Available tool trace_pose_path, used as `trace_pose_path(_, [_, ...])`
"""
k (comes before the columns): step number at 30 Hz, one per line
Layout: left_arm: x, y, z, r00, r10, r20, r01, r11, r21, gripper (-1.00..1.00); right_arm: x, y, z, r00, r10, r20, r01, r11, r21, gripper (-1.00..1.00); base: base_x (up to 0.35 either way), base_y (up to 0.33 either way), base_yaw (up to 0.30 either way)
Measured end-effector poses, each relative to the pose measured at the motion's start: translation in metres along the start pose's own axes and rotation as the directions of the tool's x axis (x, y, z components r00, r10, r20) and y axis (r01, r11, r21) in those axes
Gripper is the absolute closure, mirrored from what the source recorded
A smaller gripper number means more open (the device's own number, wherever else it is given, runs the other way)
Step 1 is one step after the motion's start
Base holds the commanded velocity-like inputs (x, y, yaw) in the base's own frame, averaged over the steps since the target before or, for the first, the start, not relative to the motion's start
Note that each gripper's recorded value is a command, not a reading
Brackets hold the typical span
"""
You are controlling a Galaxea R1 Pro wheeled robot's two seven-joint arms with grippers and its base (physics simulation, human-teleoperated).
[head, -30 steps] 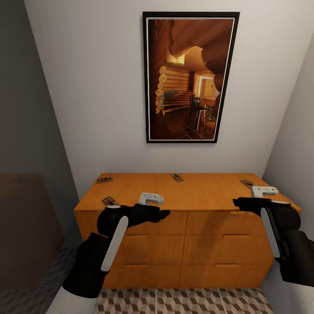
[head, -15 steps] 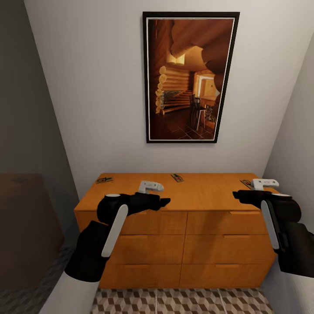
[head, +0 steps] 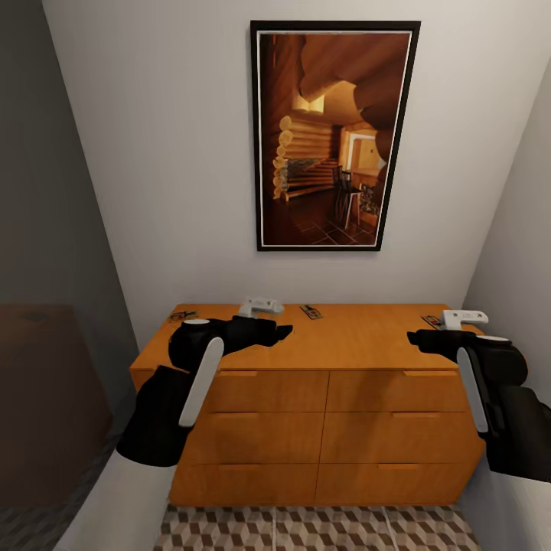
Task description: Take the four mousetraps from the cabinet in the bathroom and place them on the bathroom floor. Make sure all four end up on the same floor surface, and ensure that at least two of them are either under or directly next to the same bathroom sink.
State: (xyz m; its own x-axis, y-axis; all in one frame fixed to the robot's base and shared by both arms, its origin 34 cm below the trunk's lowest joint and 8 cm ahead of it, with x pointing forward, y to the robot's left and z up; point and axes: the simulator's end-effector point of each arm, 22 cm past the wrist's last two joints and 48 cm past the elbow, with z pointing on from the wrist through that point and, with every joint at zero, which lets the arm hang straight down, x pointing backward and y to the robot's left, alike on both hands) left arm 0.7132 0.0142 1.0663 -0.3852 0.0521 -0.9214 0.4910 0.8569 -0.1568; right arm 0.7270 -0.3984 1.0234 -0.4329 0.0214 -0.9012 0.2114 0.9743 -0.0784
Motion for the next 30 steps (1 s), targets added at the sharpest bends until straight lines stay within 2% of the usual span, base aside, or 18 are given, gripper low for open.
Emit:
trace_pose_path(4, [-0.007,0.01,-0.001,1.0,0.007,0.006,-0.007,1.0,-0.024,-1.0,-0.003,0.002,0.0,1.0,0.003,0.005,-0.003,1.0,-0.005,-1.0,0.0,0.0,0.0])
trace_pose_path(8, [-0.007,0.039,-0.003,1.0,-0.006,0.0,0.006,0.997,-0.077,-1.0,-0.005,0.006,0.0,1.0,0.005,0.008,-0.005,1.0,-0.015,-1.0,0.0,0.0,0.0])
trace_pose_path(9, [-0.007,0.039,-0.003,1.0,-0.007,0.0,0.007,0.997,-0.075,-1.0,-0.005,0.006,0.0,1.0,0.005,0.008,-0.005,1.0,-0.015,-1.0,0.0,0.0,0.0])
trace_pose_path(19, [-0.001,0.127,-0.023,0.998,-0.062,0.001,0.061,0.973,-0.222,-1.0,-0.014,0.019,-0.002,1.0,0.013,0.022,-0.012,0.999,-0.044,-1.0,0.0,0.0,0.0])
trace_pose_path(20, [-0.001,0.127,-0.023,0.998,-0.063,0.002,0.062,0.973,-0.221,-1.0,-0.014,0.018,-0.002,1.0,0.013,0.022,-0.012,0.999,-0.044,-1.0,0.0,0.0,0.0])
trace_pose_path(30, [0.008,0.198,-0.05,0.998,-0.063,-0.015,0.055,0.939,-0.338,-1.0,-0.013,0.046,-0.003,0.999,0.039,0.018,-0.037,0.995,-0.091,-1.0,0.0,0.0,0.0])
